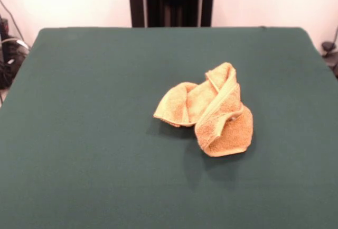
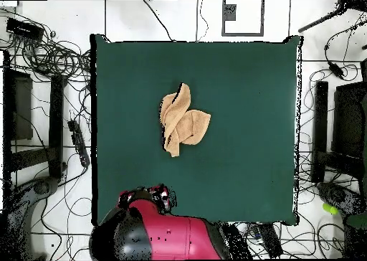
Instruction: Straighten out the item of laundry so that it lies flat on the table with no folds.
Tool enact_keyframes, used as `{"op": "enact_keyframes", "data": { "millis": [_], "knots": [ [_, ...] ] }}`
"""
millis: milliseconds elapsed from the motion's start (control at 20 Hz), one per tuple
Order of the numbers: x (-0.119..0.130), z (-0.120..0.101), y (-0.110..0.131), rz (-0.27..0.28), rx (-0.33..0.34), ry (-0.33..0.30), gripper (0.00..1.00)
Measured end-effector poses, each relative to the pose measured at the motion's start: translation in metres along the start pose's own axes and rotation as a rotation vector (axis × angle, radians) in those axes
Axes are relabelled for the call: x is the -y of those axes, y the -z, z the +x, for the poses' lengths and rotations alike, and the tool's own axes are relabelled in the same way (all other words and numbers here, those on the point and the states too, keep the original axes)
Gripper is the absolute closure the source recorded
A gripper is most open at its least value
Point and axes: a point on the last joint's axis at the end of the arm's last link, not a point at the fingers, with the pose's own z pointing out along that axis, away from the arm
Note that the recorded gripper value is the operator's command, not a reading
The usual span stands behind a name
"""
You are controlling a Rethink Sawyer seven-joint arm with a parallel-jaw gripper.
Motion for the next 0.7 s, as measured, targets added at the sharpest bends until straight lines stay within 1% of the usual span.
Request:
{"op": "enact_keyframes", "data": {
  "millis": [400, 500, 550, 700],
  "knots": [
    [0.021, -0.014, -0.048, 0.040, 0.073, 0.015, 0.00],
    [0.025, -0.015, -0.060, 0.048, 0.079, 0.022, 0.00],
    [0.027, -0.015, -0.068, 0.051, 0.076, 0.023, 0.00],
    [0.031, -0.015, -0.082, 0.054, 0.058, 0.022, 0.00]
  ]
}}
